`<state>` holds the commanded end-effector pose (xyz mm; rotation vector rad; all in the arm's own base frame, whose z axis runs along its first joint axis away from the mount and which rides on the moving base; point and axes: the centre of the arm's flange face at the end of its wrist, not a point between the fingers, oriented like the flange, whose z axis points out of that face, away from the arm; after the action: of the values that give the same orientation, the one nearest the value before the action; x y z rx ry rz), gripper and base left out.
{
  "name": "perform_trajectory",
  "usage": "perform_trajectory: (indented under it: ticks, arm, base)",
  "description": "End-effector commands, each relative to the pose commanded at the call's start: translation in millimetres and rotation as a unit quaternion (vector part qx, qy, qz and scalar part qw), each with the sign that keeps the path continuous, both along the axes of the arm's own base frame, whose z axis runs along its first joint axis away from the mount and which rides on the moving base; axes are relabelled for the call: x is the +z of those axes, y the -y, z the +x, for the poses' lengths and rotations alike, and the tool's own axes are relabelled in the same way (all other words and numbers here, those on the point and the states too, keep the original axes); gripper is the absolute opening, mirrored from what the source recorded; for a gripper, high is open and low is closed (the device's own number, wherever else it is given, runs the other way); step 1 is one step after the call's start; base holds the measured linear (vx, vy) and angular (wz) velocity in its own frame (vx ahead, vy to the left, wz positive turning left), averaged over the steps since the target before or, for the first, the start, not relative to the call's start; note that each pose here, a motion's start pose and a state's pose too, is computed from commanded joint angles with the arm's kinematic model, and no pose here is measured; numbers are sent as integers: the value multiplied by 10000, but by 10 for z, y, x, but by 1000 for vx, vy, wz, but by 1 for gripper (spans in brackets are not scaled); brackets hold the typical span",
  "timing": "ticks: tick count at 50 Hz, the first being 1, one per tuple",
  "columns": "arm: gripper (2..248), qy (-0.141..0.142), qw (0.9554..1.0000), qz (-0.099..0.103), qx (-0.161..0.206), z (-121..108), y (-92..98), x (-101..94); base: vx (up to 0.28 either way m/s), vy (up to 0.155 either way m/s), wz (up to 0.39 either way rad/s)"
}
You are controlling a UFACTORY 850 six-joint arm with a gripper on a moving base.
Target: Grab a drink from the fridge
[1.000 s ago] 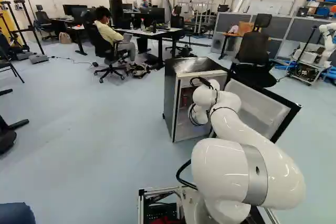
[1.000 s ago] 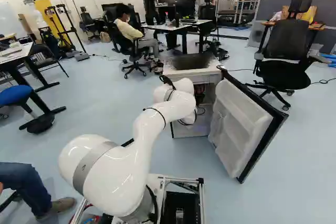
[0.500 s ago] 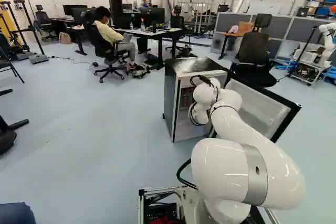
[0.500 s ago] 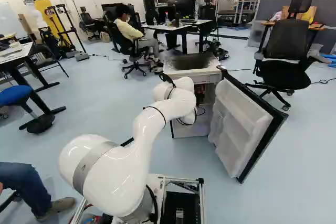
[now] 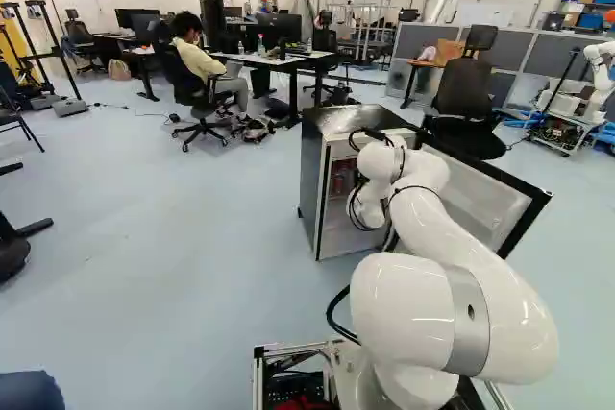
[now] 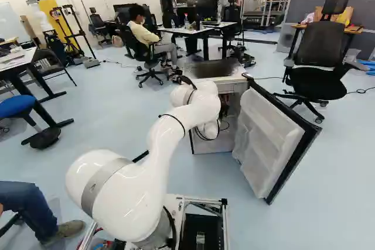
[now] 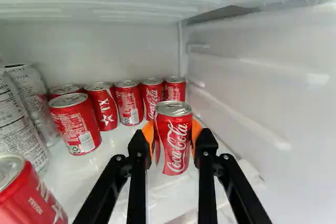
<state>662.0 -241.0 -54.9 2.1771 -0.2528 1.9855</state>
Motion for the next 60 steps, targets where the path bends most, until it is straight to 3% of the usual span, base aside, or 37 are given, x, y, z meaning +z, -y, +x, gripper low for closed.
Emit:
perform_trajectory:
  ticks: [29, 60]
  arm:
    - [92, -440, 9988, 172, -89, -412, -29, 203]
    - [92, -798, 9961, 320, -186, -904, -97, 801]
  base:
    - [0, 0, 0]
    - [0, 0, 0]
